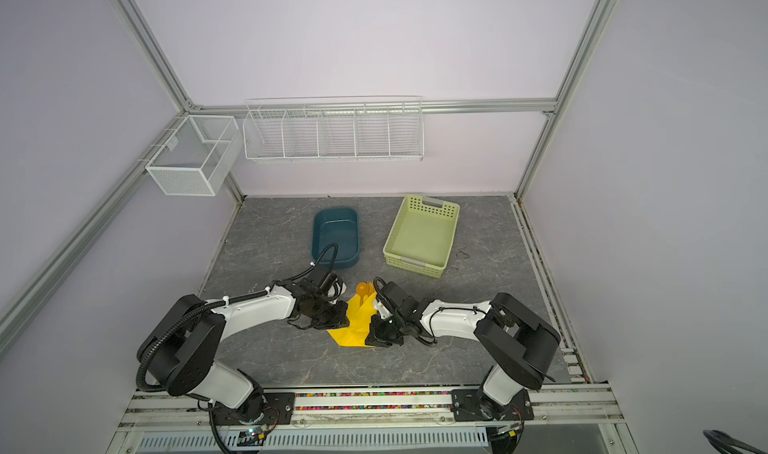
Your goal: Place the utensils on the paper napkin and roll it up
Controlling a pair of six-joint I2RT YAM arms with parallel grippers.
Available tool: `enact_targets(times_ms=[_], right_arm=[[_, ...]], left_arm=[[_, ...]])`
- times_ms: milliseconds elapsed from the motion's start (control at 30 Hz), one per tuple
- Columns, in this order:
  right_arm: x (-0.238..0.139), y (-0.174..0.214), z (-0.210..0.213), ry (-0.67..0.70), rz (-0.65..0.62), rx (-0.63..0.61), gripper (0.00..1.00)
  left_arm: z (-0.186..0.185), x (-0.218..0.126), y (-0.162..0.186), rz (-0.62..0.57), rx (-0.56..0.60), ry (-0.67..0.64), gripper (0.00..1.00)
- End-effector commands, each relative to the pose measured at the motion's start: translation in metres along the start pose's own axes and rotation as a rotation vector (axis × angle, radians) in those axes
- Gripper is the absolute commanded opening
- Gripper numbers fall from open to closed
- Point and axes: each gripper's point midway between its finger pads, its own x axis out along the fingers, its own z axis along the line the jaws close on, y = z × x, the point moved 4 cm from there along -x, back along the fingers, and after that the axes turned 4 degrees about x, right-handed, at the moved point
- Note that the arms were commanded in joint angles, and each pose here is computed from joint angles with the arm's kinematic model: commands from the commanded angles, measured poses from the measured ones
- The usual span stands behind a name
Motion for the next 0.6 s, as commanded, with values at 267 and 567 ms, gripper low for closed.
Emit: enact_targets(times_ms=[267,567], right_arm=[[0.011,0.005,-0.033,0.110,0.008,0.037,0.07],[0.010,0.005,-0.034,0.112,-0.003,0.046,0.07]], left_arm=[[0.006,-0.006,-0.005,-0.030,0.017,-0.071,0.00],[-0.030,-0.033,-0.015,-0.092,0.101,-0.034,0.03]])
